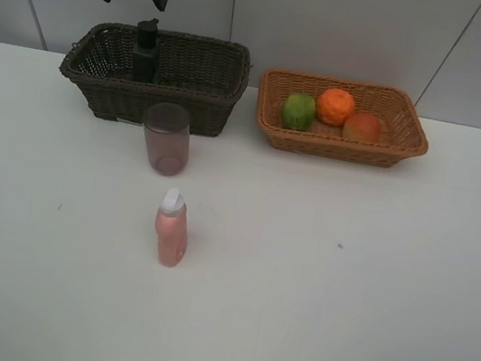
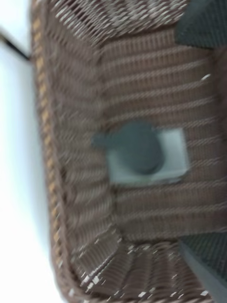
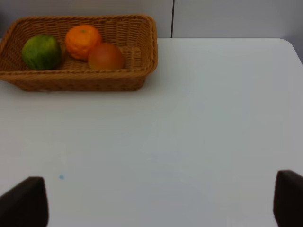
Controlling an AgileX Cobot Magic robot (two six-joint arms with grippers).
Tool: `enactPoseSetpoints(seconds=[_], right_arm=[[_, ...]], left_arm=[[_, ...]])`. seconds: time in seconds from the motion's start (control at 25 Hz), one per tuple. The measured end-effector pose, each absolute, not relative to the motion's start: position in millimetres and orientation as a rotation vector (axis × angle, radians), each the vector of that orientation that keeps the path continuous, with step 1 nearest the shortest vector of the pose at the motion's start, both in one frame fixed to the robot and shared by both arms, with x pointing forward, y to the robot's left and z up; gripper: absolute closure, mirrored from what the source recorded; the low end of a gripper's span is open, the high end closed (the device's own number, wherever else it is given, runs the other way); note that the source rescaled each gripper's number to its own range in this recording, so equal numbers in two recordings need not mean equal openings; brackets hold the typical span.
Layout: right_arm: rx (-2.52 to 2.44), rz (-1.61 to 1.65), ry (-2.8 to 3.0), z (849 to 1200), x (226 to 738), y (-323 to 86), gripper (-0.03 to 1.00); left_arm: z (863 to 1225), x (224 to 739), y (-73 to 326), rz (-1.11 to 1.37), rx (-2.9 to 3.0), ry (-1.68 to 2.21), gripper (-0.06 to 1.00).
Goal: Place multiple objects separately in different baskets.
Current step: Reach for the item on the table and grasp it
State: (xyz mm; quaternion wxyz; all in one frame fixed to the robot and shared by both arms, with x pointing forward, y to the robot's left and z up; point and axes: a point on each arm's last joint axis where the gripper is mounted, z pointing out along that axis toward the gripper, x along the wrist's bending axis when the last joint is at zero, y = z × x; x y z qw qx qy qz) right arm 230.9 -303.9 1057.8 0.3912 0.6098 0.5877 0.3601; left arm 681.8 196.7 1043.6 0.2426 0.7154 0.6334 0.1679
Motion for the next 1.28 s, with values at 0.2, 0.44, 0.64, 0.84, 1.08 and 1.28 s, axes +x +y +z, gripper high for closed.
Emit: enactPoseSetpoints(seconds=[0.2, 0.44, 0.64, 0.84, 1.08, 1.28], right_arm=[[1.549, 0.915, 1.493, 1058, 231, -304, -0.03], [1.549, 0.915, 1.493, 1058, 231, -304, -0.03], [1.549, 0.915, 1.493, 1058, 231, -304, -0.03], [1.549, 0.915, 1.493, 1058, 231, -304, -0.03], [1.549, 0.915, 1.493, 1058, 231, -304, -0.03], [1.549, 0.915, 1.493, 1058, 231, -304, -0.03]], left_arm=[[1048, 661, 170, 0.367, 2.089, 1.709, -0.05], [1044, 641, 142, 0.261, 2.200, 1.728, -0.05], [1024, 623, 133, 0.190, 2.230, 1.794, -0.05], [1004, 603, 141, 0.165, 2.212, 1.883, -0.05], [998, 589, 151, 0.188, 2.166, 1.916, -0.05], [982, 587, 157, 0.187, 2.113, 1.965, -0.05]])
